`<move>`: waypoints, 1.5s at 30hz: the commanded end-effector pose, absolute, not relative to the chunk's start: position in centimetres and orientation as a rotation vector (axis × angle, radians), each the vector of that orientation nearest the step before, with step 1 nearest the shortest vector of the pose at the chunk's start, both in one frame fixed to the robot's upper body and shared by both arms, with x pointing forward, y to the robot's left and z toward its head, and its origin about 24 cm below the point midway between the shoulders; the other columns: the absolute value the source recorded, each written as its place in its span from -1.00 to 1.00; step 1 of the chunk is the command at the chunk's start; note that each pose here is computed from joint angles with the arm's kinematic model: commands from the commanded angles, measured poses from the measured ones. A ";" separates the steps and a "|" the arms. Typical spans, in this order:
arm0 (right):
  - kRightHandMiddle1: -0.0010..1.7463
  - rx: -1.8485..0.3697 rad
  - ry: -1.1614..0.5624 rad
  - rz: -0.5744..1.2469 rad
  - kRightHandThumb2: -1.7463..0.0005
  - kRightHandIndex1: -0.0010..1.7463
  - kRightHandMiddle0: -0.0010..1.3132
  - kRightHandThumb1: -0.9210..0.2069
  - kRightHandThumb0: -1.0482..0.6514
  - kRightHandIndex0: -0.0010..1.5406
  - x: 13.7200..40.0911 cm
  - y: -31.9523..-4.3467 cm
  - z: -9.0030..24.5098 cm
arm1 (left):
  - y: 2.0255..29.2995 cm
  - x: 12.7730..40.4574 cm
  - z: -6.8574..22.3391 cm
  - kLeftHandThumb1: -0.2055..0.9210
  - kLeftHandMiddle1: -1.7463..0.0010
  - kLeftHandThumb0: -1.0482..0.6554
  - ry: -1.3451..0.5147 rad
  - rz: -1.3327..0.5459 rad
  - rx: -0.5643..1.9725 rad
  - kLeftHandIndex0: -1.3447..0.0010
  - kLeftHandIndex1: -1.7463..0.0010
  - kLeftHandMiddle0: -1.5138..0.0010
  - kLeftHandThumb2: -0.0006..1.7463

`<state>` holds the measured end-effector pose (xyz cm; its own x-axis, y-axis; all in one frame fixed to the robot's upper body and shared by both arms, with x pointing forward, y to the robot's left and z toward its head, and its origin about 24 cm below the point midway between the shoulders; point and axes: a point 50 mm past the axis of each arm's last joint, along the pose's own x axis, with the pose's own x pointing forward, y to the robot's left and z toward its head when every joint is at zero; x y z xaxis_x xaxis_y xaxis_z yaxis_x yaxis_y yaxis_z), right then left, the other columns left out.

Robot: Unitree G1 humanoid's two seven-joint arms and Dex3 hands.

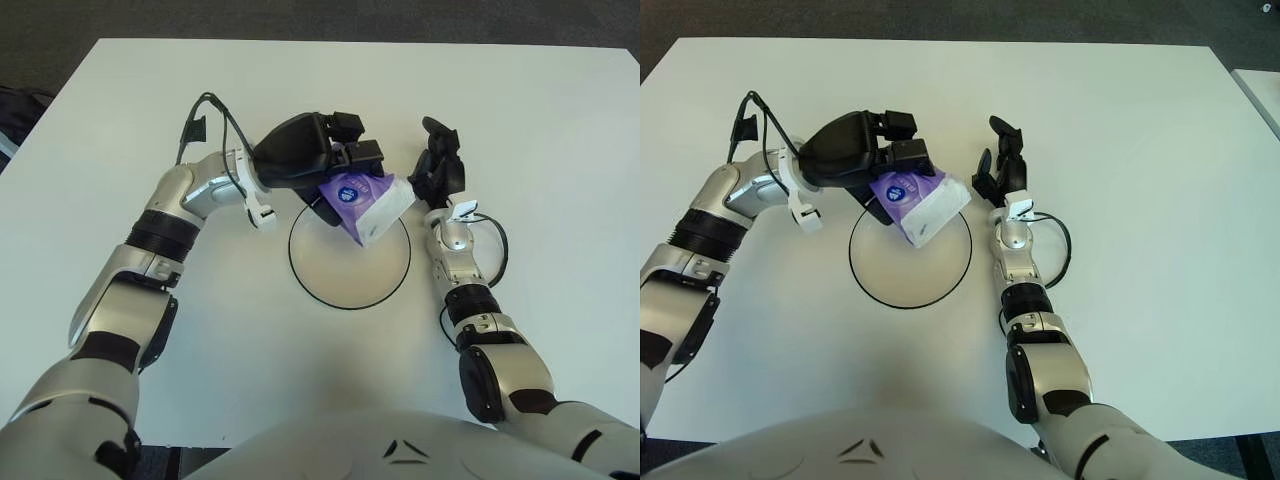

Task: Put the tissue paper into the plate.

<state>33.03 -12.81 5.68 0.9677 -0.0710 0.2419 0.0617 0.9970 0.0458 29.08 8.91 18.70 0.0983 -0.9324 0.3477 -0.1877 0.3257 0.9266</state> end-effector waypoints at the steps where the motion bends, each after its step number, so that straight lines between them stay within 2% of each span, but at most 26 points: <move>1: -0.25 0.058 0.058 -0.096 -0.01 -1.00 -1.00 -1.00 -0.53 -0.57 29.9 -13.1 -1.0 | 9.4 29.0 18.6 0.73 -1.00 -0.25 -1.382 -0.755 1.118 -0.38 -1.00 -0.57 -0.12; 19: -0.22 0.067 0.069 -0.103 0.01 -0.99 -1.00 -1.00 -0.54 -0.55 30.0 -13.0 -1.2 | 9.9 28.7 18.1 0.75 -1.00 -0.26 -1.298 -0.885 1.208 -0.42 -1.00 -0.61 -0.14; 26: -0.20 0.068 0.071 -0.105 0.02 -0.99 -1.00 -1.00 -0.56 -0.54 30.0 -13.0 -1.2 | 10.2 28.4 18.0 0.73 -1.00 -0.24 -1.234 -0.977 1.139 -0.39 -1.00 -0.59 -0.14; 30: -0.19 0.068 0.071 -0.106 0.03 -0.98 -1.00 -1.00 -0.57 -0.53 30.0 -13.0 -1.3 | 10.6 28.2 18.4 0.81 -1.00 -0.27 -1.210 -1.017 1.085 -0.27 -1.00 -0.48 -0.18; 34: -0.19 0.071 0.074 -0.108 0.02 -0.99 -1.00 -1.00 -0.58 -0.53 30.0 -13.1 -1.3 | 11.0 27.8 19.3 0.94 -1.00 -0.30 -1.184 -1.057 1.060 -0.08 -1.00 -0.23 -0.27; 37: -0.20 0.073 0.077 -0.110 0.02 -0.99 -1.00 -1.00 -0.58 -0.53 30.0 -13.1 -1.4 | 11.1 27.7 19.3 0.61 -1.00 -0.26 -1.139 -1.093 1.068 0.25 -1.00 -0.10 -0.03; 40: -0.20 0.075 0.081 -0.111 0.03 -0.99 -1.00 -1.00 -0.60 -0.53 30.0 -13.1 -1.4 | 11.3 27.6 19.2 0.55 -1.00 -0.24 -1.067 -1.141 1.072 0.39 -1.00 0.02 0.00; 45: -0.19 0.082 0.083 -0.112 0.04 -0.98 -1.00 -1.00 -0.61 -0.51 30.0 -13.1 -1.5 | 11.4 27.1 19.0 0.58 -1.00 -0.23 -1.015 -1.172 1.040 0.47 -1.00 0.15 -0.03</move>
